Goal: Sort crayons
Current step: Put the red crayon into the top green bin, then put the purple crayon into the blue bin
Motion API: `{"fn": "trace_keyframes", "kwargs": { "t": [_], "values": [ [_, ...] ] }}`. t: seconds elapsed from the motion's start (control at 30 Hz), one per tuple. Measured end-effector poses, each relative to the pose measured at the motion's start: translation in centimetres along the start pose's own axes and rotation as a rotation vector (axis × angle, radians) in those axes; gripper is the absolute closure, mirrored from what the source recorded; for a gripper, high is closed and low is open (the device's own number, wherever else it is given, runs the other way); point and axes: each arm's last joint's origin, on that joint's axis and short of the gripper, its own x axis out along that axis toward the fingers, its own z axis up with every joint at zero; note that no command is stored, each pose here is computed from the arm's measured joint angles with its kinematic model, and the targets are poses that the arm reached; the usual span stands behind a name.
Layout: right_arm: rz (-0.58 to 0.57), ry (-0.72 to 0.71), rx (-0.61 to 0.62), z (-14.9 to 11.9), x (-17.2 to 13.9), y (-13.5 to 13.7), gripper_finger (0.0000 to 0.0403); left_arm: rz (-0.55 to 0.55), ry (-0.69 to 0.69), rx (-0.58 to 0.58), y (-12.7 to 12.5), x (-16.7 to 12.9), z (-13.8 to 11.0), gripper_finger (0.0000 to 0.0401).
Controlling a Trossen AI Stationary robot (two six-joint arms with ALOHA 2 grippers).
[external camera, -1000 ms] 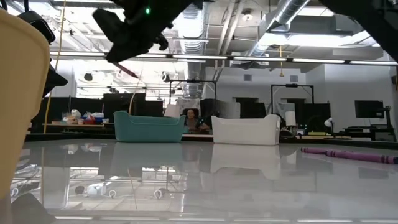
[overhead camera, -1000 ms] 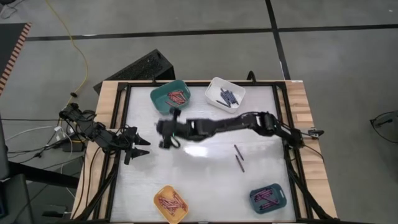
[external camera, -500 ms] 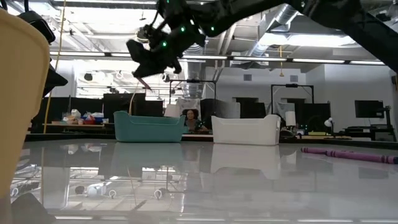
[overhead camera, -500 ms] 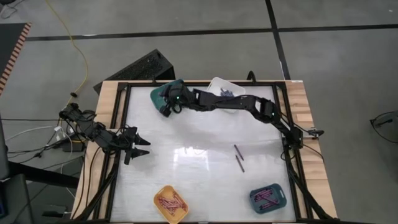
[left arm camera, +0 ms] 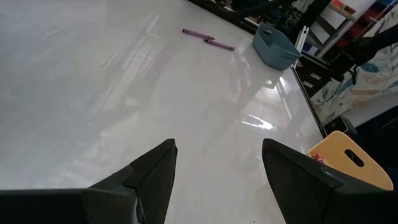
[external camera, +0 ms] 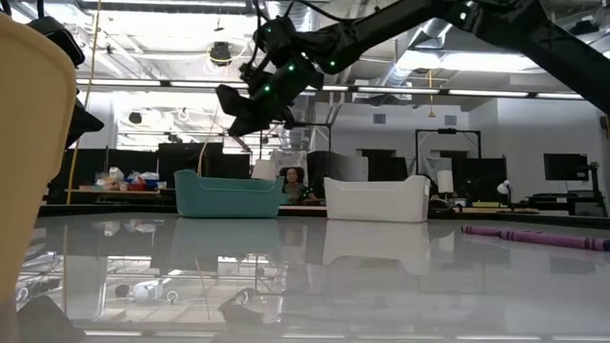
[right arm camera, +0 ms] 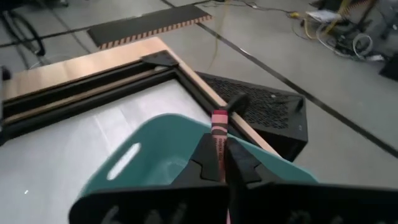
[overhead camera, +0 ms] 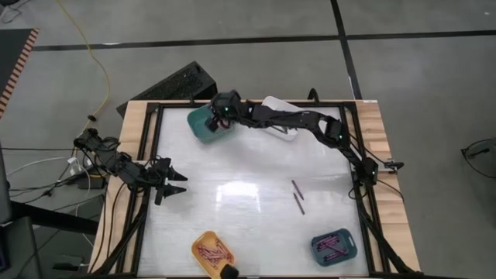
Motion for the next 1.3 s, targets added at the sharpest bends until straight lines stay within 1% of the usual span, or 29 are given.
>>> {"fn": "trace_keyframes", "kwargs": {
  "t": [0.2, 0.43, 0.53, 0.7, 0.8, 0.93, 0.97, 1.03, 1.13, 1.2, 1.3],
  "values": [
    [-0.017, 0.004, 0.099, 0.0, 0.2, -0.8, 0.039, 0.0, 0.0, 0.0, 0.0, 0.0, 0.0, 0.0173],
    [-0.048, 0.035, 0.107, -0.9, 0.7, -1.9, 0.0363, 0.0, 0.0, 0.0, 0.0, 0.0, 0.0, 0.0173],
    [-0.057, 0.042, 0.131, -1.0, 0.8, -2.3, 0.0352, 0.0, 0.0, 0.0, 0.0, 0.0, 0.0, 0.0173],
    [-0.06, 0.046, 0.137, -0.9, 0.9, -2.8, 0.0344, 0.0, 0.0, 0.0, 0.0, 0.0, 0.0, 0.0173],
    [-0.005, 0.055, 0.139, -0.9, 0.9, -2.7, 0.0342, 0.0, 0.001, 0.0, 0.0, 0.0, 0.0, 0.0173],
    [0.139, 0.121, 0.132, 0.2, 0.1, -1.7, 0.0341, 0.0, 0.0, 0.0, 0.0, 0.0, 0.0, 0.0173],
    [0.165, 0.149, 0.127, 0.7, -0.4, -1.3, 0.0341, 0.0, 0.0, 0.0, 0.0, 0.0, 0.0, 0.0173],
    [0.175, 0.251, 0.106, 1.2, -1.6, -0.6, 0.0341, 0.0, 0.0, 0.0, 0.0, 0.0, 0.0, 0.0173],
    [0.153, 0.474, 0.055, 1.4, -4.0, 0.1, 0.0341, 0.0, 0.0, 0.0, 0.0, 0.0, 0.0, 0.0173],
    [0.135, 0.611, 0.022, 1.1, -5.5, 0.3, 0.0342, 0.0, 0.0, 0.0, 0.0, 0.0, 0.0, 0.0173],
    [0.078, 0.869, -0.06, -0.2, -8.1, 0.8, 0.0343, 0.0, 0.0, 0.0, 0.0, 0.0, 0.0, 0.0173]
  ]
}}
